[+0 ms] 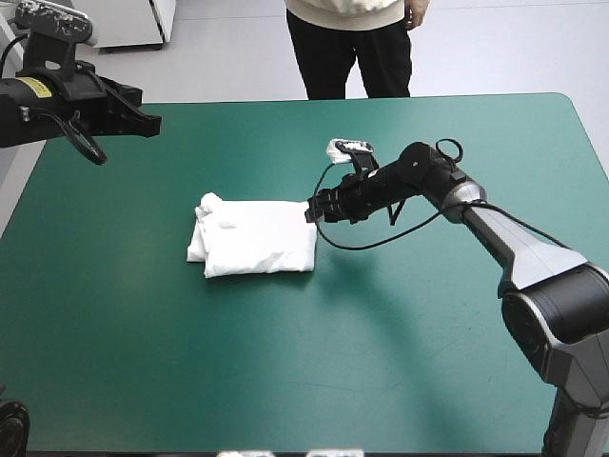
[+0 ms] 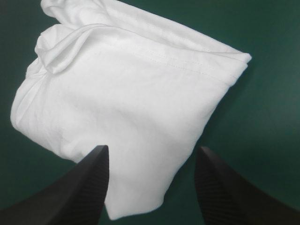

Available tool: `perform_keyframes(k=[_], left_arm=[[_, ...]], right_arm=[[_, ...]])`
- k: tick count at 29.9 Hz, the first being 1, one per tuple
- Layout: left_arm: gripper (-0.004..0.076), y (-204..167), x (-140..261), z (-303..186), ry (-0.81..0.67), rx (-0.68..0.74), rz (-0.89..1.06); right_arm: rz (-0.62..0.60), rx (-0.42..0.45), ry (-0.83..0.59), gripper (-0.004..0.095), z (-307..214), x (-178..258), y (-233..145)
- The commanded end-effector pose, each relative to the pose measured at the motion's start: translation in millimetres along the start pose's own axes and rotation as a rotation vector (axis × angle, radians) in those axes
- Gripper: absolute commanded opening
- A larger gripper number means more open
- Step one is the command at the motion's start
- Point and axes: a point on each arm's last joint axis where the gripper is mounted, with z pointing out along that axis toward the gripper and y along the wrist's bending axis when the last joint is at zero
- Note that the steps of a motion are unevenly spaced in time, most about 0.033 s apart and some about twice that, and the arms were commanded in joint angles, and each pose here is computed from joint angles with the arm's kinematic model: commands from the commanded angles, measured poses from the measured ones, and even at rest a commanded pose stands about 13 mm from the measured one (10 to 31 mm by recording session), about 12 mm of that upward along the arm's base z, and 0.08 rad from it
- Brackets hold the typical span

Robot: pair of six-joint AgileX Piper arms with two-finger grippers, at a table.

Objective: Fold the cloth

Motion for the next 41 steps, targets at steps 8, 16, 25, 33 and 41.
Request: perform_keyframes(k=[8,16,25,33,41], left_arm=[[-0.0009,-2.8,-5.2,-6.8,-0.044,0.017,-0.016],[-0.0009,-1.6,-6.0,-2.5,-0.045,0.015,-0.018],[-0.0009,-2.0,-5.8,-3.4,-0.044,0.018,-0.031],[-0.0009,-4.3,-9.1,-3.7,-0.080,0.044,-0.041],[-0.0009,-3.4,-9.0,-3.6,-0.079,0.034,-0.038]], right_arm=[[0.085,-0.090,-0.025,0.0530,31.7,0.1,-13.1],[0.030,-0.103,-0.022,-0.0009,36.0,0.4,-14.6],[-0.050,0.203,-0.030,0.0000,-52.8,-7.7,-37.6],[0.051,0.632,-0.043,0.0000,-195.8,13.0,-99.8],[0.301,0.879,-0.092,0.0000,-279.8,53.1,-170.8]])
